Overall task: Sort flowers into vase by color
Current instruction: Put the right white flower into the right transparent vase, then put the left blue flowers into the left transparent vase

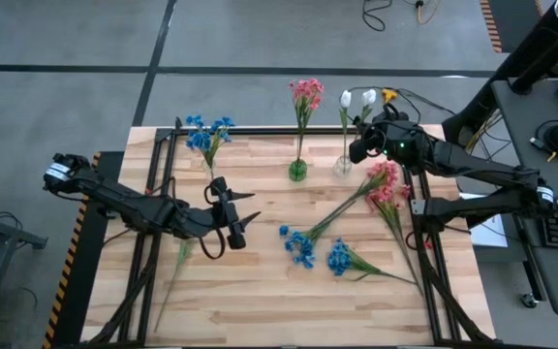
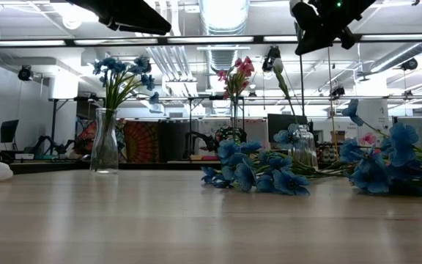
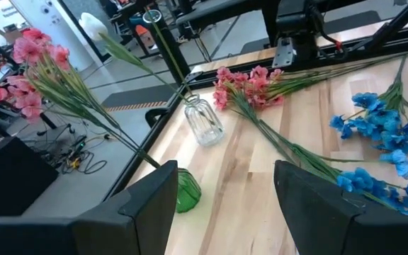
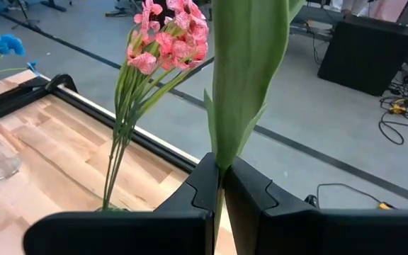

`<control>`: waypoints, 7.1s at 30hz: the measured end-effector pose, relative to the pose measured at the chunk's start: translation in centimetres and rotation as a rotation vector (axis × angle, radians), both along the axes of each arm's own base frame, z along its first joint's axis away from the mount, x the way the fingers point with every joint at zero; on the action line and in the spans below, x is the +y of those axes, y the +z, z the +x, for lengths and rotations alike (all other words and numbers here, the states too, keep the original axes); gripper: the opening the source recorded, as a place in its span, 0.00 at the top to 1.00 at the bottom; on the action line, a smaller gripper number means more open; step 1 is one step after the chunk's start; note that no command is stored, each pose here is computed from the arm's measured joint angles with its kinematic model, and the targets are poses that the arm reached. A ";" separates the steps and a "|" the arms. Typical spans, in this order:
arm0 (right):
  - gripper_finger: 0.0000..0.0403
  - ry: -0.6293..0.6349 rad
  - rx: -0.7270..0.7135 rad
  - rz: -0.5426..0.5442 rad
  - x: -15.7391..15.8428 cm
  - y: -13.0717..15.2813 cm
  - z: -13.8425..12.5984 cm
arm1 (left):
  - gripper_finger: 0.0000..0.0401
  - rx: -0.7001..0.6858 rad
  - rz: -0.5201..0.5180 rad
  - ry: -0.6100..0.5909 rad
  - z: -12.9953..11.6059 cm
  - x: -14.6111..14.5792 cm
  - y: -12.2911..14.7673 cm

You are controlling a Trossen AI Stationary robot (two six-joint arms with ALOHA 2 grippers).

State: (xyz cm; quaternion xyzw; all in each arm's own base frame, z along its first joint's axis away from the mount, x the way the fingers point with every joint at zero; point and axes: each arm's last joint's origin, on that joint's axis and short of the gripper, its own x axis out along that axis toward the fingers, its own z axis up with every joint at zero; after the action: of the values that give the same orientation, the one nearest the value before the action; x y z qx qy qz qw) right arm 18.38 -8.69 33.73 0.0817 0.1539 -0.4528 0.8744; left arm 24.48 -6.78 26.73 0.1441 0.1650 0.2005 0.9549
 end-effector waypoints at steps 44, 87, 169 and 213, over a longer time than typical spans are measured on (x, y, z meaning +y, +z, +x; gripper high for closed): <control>0.75 -0.008 0.009 0.014 -0.2 -0.5 0.6 | 0.46 0.007 0.002 0.000 0.0 0.0 -0.1; 0.54 0.803 0.680 0.190 7.2 -5.2 5.1 | 0.46 0.089 -0.128 -0.107 -0.1 -0.3 0.0; 0.95 1.008 0.177 0.058 8.4 -8.2 10.7 | 0.46 0.109 -0.172 -0.077 -0.9 -1.5 0.7; 0.86 1.267 -0.453 -0.189 10.1 -5.1 15.8 | 0.98 -0.325 -0.172 -0.126 5.4 -3.3 -3.4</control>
State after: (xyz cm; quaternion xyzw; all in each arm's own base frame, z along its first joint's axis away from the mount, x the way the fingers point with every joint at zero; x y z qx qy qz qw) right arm 34.19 1.43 28.58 -0.0082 -0.0554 0.1638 0.9849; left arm 29.91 -10.04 23.37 0.0379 0.0160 0.1463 0.9884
